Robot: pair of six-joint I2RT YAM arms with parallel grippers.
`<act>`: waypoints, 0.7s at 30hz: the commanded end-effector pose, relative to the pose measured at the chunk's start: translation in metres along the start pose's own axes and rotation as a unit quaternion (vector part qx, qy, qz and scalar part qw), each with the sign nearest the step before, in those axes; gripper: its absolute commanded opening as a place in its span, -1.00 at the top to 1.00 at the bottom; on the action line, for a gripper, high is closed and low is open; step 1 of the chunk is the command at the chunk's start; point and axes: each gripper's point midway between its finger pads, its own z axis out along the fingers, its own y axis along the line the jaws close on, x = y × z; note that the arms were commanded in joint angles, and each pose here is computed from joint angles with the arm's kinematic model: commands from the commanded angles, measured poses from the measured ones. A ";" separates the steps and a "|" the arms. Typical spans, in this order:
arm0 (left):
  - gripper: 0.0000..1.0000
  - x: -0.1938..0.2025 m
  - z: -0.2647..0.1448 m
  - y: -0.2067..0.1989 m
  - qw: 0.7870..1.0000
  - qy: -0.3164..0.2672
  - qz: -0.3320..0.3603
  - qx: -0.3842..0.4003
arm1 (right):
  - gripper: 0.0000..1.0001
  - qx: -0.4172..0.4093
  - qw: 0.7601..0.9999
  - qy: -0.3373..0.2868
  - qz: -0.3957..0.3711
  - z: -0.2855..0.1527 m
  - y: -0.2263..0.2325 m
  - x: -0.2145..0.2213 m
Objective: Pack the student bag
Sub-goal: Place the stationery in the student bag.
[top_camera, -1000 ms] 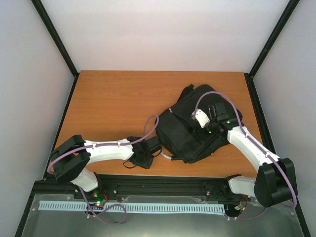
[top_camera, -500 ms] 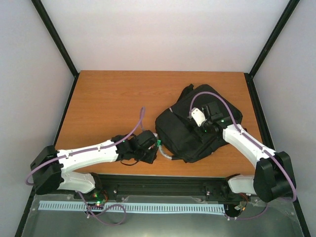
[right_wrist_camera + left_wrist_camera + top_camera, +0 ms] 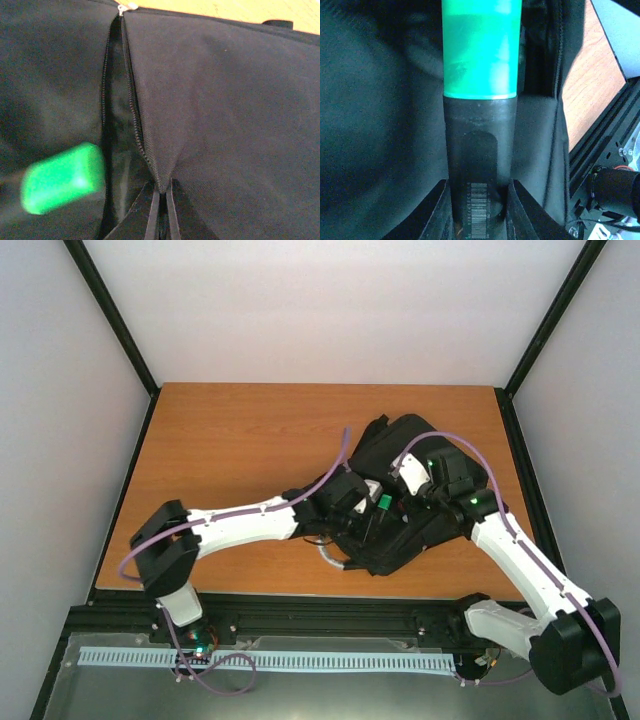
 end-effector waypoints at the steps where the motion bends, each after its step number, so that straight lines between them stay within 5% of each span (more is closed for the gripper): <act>1: 0.98 -0.014 0.020 -0.031 0.998 0.009 0.041 0.046 | 0.94 -0.030 0.995 -0.087 -0.031 -0.021 0.015 -0.029; 21: 0.88 -0.044 0.060 0.002 0.994 -0.012 0.074 -0.074 | 0.94 -0.045 0.994 -0.097 -0.039 -0.023 0.022 -0.026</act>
